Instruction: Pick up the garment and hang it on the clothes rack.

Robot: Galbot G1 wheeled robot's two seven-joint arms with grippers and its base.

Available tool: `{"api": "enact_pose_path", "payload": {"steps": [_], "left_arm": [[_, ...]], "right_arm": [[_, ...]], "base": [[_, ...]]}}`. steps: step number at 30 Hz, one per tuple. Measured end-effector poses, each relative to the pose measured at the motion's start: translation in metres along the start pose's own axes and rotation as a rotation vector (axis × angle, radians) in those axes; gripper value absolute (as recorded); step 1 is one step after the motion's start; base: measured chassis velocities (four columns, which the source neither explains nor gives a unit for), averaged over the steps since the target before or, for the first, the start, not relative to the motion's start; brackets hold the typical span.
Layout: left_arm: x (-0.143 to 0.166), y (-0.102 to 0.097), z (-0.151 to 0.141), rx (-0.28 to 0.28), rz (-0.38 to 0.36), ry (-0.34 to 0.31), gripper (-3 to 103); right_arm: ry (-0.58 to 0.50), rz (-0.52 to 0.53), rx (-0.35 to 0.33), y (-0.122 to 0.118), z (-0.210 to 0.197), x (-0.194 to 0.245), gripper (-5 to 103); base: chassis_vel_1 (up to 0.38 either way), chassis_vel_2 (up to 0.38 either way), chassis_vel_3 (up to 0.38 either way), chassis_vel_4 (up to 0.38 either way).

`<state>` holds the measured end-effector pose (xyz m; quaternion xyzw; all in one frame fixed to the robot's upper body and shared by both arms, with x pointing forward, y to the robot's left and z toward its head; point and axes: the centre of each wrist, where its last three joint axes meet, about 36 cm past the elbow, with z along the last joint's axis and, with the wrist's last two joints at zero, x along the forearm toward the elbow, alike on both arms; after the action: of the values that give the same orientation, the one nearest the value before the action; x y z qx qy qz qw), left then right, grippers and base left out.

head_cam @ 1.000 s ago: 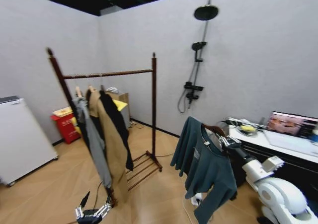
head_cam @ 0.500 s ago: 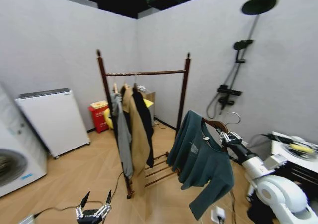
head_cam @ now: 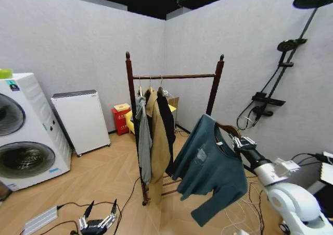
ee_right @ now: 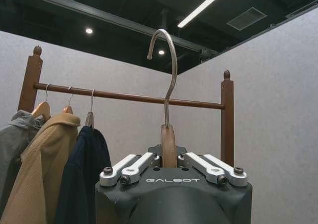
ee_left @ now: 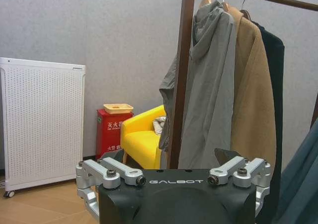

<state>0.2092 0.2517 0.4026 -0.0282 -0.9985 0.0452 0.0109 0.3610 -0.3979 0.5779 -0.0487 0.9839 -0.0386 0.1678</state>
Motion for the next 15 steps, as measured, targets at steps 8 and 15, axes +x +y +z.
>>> {"api": "enact_pose_path", "payload": {"steps": [8,15], "left_arm": [[0.000,0.000,0.000,0.000,0.000,0.000,100],[0.000,0.000,0.000,0.000,0.000,0.000,100]], "right_arm": [[-0.016,-0.007,-0.016,0.001,-0.005,-0.012,9],[-0.049,-0.027,-0.041,0.007,-0.011,-0.038,9]], "base": [[-0.134,0.128,0.134,-0.132],[-0.212,0.217,0.228,-0.212]]}}
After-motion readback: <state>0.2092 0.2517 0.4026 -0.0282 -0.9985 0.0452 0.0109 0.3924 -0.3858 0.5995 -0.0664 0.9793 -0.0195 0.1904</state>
